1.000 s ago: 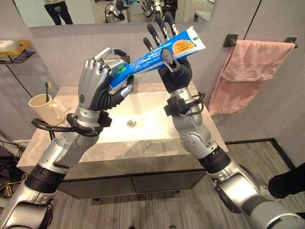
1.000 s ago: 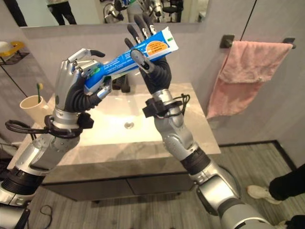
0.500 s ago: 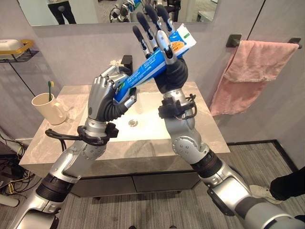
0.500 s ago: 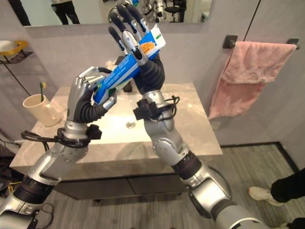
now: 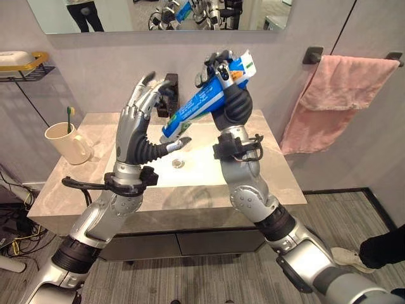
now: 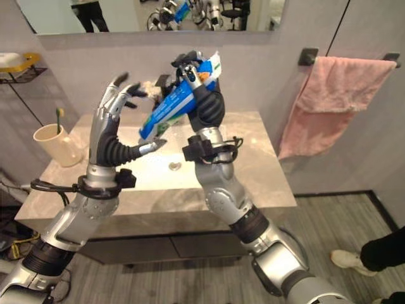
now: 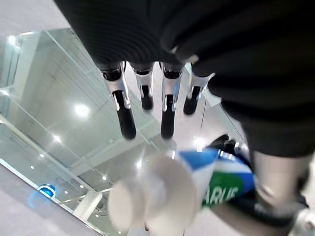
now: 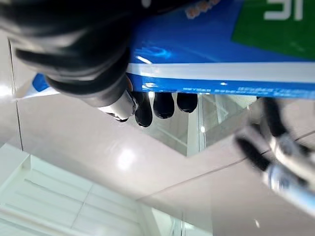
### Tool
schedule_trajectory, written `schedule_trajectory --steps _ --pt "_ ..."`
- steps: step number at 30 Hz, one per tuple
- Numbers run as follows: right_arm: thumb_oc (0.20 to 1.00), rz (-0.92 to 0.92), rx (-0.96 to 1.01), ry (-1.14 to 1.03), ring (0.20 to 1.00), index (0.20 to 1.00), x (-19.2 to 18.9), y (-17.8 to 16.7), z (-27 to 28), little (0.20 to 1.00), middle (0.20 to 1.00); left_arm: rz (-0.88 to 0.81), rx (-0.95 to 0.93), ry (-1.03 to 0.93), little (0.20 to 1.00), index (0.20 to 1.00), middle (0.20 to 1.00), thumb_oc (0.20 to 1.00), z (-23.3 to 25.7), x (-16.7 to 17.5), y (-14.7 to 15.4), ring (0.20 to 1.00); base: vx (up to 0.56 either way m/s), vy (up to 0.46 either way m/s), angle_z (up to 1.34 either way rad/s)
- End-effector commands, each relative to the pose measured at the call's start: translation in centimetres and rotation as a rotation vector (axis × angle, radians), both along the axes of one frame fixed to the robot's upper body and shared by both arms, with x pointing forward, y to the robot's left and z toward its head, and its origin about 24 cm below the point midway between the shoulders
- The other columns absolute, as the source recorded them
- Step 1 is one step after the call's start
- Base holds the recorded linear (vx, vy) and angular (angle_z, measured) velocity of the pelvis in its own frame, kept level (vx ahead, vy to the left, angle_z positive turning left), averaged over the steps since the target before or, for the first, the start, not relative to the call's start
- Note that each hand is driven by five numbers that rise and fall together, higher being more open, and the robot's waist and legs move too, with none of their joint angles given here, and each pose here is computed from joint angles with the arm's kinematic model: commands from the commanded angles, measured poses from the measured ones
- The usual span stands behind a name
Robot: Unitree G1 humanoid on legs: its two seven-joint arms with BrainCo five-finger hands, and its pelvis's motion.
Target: Put brush and paste in cup on sink, flatten towel.
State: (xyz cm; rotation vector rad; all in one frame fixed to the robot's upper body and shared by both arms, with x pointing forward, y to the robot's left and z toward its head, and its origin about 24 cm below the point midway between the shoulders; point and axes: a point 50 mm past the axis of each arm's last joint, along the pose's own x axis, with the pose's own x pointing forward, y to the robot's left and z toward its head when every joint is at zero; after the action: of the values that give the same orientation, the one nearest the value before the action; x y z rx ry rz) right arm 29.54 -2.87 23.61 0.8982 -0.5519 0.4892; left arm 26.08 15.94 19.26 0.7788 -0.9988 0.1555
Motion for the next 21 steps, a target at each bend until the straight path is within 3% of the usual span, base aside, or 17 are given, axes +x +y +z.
schedule_trajectory --steps 1,11,13,14,21 --pt "0.200 -0.091 0.153 -0.109 0.200 0.200 -0.5 -1.3 3.1 0.200 0.200 -0.038 -0.068 -0.054 1.000 1.000 1.000 1.000 1.3 -0.5 0.2 1.000 0.00 0.000 0.20" --pt "0.200 -0.258 0.151 -0.147 0.200 0.200 0.3 -3.1 5.2 0.200 0.200 -0.118 -0.164 0.064 1.000 1.000 1.000 1.000 -0.7 -3.1 1.3 1.000 0.00 -0.009 0.28" --pt "0.200 -0.299 0.120 -0.159 0.200 0.200 0.5 -3.4 5.6 0.200 0.200 -0.149 -0.190 0.150 1.000 1.000 1.000 1.000 -1.7 -3.5 1.7 1.000 -0.01 -0.021 0.64" --pt "0.200 -0.352 0.075 -0.178 0.200 0.200 1.1 -3.9 6.3 0.200 0.200 -0.181 -0.210 0.290 1.000 1.000 1.000 1.000 -3.3 -4.0 2.4 1.000 -0.01 -0.017 0.72" --pt "0.200 -0.429 -0.067 -0.205 0.200 0.200 3.0 -3.8 8.2 0.200 0.200 -0.100 -0.080 0.679 1.000 1.000 1.000 1.000 -8.3 -4.1 5.8 1.000 0.00 -0.018 0.55"
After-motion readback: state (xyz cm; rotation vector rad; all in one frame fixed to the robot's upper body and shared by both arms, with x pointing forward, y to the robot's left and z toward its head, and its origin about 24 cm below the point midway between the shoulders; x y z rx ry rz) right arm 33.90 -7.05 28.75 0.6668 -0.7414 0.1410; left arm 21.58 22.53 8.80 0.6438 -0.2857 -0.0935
